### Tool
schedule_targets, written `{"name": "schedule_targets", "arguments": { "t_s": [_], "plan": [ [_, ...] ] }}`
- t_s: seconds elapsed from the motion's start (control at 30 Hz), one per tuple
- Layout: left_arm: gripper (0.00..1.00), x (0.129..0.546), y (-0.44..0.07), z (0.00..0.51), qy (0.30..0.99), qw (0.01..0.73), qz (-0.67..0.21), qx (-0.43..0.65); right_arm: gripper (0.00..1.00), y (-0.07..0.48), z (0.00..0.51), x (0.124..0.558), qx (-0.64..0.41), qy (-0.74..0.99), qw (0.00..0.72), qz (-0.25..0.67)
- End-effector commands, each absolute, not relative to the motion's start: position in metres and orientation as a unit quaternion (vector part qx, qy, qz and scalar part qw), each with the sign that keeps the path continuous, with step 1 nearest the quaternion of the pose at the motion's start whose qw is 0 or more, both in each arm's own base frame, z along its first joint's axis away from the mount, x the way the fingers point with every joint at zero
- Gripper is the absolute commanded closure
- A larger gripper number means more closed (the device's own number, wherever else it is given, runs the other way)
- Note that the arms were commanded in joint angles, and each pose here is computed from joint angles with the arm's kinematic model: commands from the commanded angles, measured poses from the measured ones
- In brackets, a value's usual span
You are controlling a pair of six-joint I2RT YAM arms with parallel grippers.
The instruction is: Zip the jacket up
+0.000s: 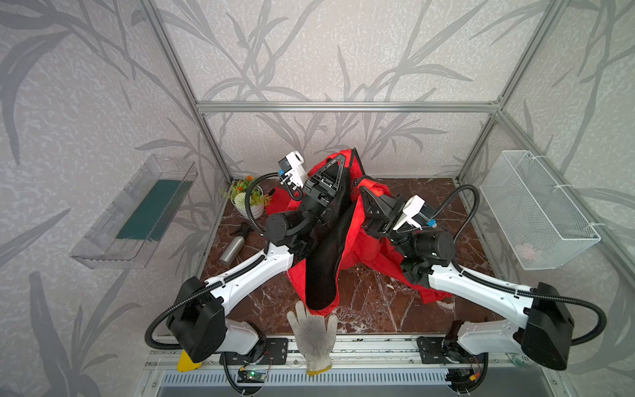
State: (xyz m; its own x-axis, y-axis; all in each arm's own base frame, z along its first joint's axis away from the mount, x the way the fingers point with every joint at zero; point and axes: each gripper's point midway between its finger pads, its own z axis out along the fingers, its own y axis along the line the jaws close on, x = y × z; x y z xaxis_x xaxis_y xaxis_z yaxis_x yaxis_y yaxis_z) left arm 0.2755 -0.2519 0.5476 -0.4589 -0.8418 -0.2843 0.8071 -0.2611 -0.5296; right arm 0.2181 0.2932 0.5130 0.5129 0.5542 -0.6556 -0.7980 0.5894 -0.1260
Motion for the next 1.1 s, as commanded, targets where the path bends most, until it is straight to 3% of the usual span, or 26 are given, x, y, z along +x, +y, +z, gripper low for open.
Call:
{"name": "schedule_targets", "arguments": {
  "t_s": [0.0,0.27,1.07],
  "plan": [
    [1.00,0.271,-0.242,0.564,0.275,0.501,-0.820,-0.035,1.00,0.276,0.539,0.207,-0.200,0.233,0.875,0.375],
    [1.00,0.284,-0.245,0.555,0.288,0.464,-0.836,-0.045,1.00,0.268,0.539,0.210,-0.205,0.232,0.872,0.379],
    [1.00,0.255,-0.221,0.573,0.266,0.509,-0.819,-0.013,1.00,0.286,0.536,0.236,-0.188,0.259,0.841,0.436]
  ]
}}
